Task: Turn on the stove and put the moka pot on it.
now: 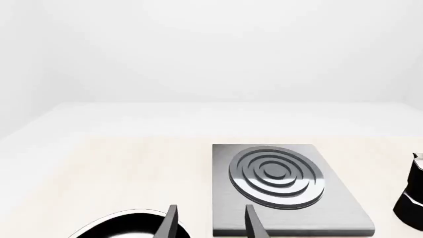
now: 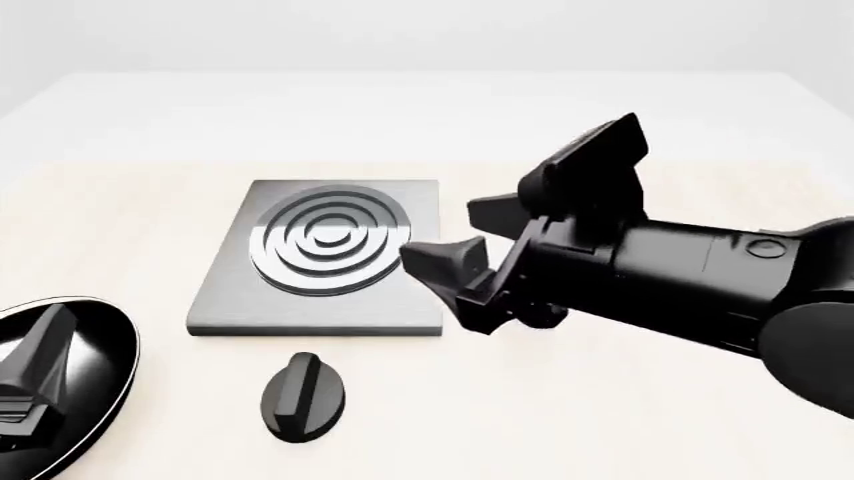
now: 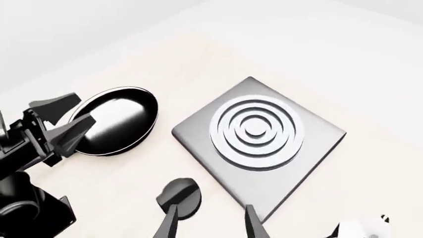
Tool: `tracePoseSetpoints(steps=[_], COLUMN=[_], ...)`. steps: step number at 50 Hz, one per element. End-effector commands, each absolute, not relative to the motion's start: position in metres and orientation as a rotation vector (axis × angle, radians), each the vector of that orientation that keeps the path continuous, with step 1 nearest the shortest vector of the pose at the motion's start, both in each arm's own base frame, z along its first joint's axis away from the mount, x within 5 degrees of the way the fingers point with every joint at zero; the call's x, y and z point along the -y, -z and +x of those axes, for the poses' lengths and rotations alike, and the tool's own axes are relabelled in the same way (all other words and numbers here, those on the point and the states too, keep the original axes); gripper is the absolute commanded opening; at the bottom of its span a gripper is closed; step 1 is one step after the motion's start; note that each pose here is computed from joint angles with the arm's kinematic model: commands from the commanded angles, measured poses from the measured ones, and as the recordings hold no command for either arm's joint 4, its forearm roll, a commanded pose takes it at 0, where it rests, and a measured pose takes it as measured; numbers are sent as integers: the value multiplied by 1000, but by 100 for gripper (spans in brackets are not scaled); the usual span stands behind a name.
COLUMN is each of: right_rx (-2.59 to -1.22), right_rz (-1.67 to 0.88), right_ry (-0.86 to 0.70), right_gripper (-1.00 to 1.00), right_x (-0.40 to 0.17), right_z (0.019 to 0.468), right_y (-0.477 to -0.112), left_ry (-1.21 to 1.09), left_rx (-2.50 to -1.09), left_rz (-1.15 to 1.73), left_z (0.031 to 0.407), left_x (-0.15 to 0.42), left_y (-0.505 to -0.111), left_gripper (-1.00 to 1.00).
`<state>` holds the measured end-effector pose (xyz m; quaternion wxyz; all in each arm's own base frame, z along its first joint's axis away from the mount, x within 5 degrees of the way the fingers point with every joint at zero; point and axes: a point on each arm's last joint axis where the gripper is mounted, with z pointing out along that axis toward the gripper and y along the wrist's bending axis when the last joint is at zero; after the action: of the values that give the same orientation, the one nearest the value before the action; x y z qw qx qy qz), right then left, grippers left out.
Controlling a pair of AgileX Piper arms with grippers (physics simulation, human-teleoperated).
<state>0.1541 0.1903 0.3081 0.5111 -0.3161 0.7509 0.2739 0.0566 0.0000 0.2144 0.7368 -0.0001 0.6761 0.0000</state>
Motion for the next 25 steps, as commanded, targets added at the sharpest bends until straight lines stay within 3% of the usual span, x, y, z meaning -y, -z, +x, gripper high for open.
tracePoseSetpoints(steps=[1, 25], right_rx=[-1872, -1841], right_rz=[-792, -878], right_ry=[-667, -700], right_gripper=[100, 100], right_x=[-217, -254], right_z=[166, 167], right_y=[-303, -273], left_ry=[0, 0], left_rx=[-1485, -1485], left_rz=[-1, 0], left_z=[57, 57], left_x=[0, 0], left_y=[-214, -214], left_gripper=[100, 100])
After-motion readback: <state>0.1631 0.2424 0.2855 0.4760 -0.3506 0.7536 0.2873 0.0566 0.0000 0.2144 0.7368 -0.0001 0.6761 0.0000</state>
